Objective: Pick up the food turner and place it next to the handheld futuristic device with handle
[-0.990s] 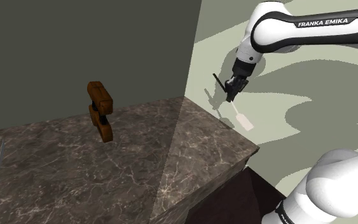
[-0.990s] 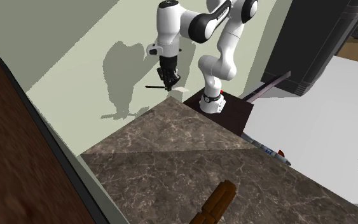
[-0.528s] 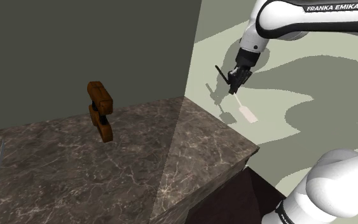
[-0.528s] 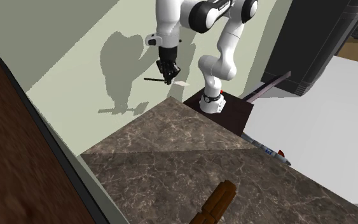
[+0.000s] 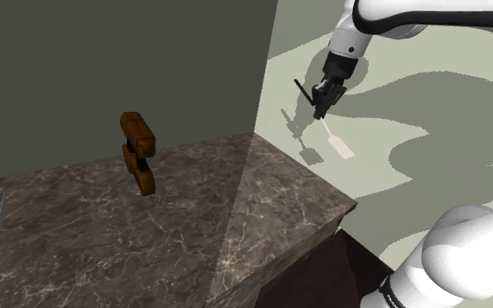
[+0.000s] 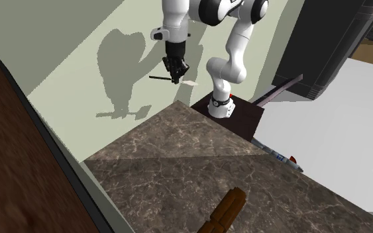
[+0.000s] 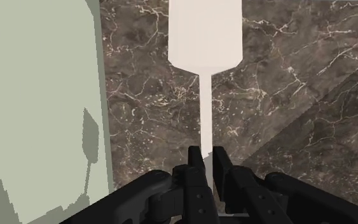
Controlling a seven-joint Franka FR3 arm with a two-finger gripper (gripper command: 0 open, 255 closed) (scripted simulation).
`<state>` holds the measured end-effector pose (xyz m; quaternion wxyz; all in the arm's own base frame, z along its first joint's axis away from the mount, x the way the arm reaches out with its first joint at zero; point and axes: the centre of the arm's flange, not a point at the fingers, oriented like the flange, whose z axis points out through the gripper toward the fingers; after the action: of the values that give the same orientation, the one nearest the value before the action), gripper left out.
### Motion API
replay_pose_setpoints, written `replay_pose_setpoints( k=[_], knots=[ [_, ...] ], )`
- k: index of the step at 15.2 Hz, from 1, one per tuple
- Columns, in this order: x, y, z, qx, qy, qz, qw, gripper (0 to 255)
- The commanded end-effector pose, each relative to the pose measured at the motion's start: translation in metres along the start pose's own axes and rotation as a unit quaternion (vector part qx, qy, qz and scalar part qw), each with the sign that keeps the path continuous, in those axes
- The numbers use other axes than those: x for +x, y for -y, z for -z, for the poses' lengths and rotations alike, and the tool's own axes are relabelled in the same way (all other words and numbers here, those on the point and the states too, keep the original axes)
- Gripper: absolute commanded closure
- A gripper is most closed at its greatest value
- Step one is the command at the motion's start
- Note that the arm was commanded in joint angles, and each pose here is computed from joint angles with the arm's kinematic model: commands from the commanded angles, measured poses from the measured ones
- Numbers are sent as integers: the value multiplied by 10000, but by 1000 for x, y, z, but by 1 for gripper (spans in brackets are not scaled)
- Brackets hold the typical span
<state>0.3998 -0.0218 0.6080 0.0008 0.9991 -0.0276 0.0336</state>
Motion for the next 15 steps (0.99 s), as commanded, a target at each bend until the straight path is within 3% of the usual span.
replay_pose_setpoints(
  k=[1,15],
  knots=[
    [16,18,0,1,3,-1,10000,255],
    [128,165,-7,1,3,-1,10000,255]
  ],
)
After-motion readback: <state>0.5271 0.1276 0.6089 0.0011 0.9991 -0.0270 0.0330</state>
